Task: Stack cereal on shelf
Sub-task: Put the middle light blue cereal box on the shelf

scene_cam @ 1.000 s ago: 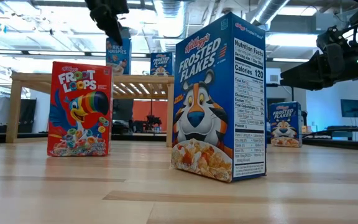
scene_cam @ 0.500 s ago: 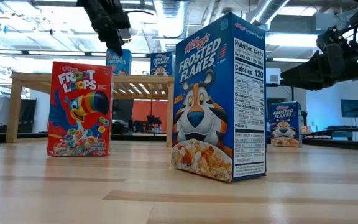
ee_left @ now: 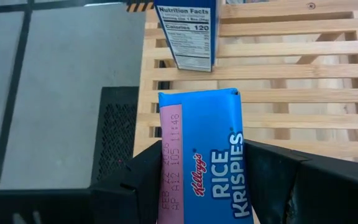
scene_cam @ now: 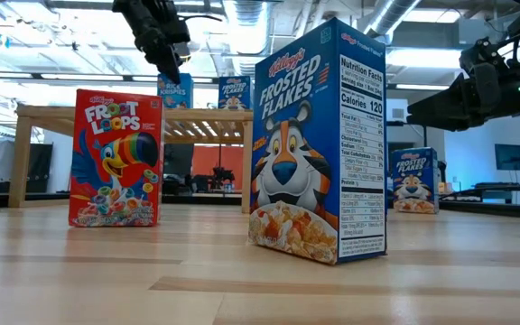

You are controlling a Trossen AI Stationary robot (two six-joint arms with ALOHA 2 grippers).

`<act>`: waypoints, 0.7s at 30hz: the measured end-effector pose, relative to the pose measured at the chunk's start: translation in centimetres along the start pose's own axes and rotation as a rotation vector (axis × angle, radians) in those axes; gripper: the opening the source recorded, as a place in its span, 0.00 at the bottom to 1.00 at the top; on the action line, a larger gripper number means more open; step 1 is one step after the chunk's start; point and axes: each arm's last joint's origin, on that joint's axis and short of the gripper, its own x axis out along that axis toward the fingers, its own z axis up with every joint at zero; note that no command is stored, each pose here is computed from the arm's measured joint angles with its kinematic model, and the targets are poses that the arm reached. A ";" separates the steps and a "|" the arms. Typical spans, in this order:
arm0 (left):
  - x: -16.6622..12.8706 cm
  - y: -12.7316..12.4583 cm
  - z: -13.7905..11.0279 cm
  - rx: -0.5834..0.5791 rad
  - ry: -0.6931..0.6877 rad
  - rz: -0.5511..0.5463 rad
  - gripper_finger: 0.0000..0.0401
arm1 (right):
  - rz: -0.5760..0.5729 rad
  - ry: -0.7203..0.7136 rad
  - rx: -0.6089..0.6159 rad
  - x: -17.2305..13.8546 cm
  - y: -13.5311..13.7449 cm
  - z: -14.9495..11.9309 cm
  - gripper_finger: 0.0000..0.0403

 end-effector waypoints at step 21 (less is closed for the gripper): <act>0.0 0.1 -0.1 -0.048 0.033 0.024 0.68 | 0.000 0.000 0.000 0.0 0.0 0.0 0.90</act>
